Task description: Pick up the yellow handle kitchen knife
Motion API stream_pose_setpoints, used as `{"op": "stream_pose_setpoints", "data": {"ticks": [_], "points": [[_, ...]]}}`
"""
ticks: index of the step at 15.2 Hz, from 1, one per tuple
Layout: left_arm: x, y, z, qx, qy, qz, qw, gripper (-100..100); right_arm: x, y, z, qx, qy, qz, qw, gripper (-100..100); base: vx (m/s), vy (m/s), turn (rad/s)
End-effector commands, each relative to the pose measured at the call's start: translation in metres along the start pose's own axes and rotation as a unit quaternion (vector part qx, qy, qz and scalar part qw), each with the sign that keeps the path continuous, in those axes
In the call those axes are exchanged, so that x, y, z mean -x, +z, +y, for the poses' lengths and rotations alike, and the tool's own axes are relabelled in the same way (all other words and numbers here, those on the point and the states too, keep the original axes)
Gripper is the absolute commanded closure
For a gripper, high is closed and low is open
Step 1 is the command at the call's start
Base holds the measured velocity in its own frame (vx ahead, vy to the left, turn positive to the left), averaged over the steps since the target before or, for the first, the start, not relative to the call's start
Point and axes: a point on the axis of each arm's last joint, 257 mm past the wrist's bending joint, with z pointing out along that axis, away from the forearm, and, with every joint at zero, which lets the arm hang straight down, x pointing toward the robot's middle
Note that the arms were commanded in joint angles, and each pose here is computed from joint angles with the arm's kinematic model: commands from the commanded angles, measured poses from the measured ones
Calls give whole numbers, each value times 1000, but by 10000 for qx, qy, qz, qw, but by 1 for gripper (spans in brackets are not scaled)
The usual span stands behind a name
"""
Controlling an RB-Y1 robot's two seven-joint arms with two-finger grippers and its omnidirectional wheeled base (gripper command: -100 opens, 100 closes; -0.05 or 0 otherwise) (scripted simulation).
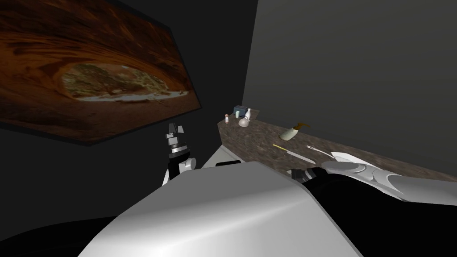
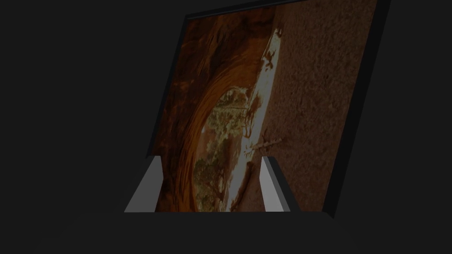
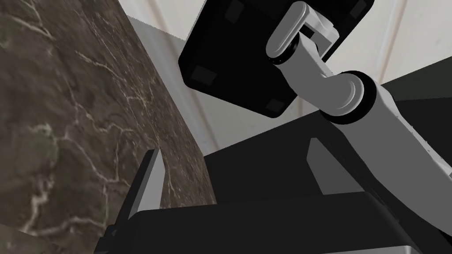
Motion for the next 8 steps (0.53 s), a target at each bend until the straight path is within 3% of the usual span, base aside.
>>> {"op": "stream_pose_setpoints", "data": {"ticks": [1,2,6,8], "points": [[0,0,0,0,0,0,10000,0,-11,-13,-13,-133,-179,255,9994,-100,35,-26,58],[0,0,0,0,0,0,10000,0,-11,-14,-14,-137,-188,265,9994,-100,34,-32,64],[0,0,0,0,0,0,10000,0,-24,-45,-53,-488,-539,734,9946,-100,59,-64,88],[0,0,0,0,1,0,10000,0,-24,-61,-74,-711,-715,903,9908,-100,89,-110,110]]}}
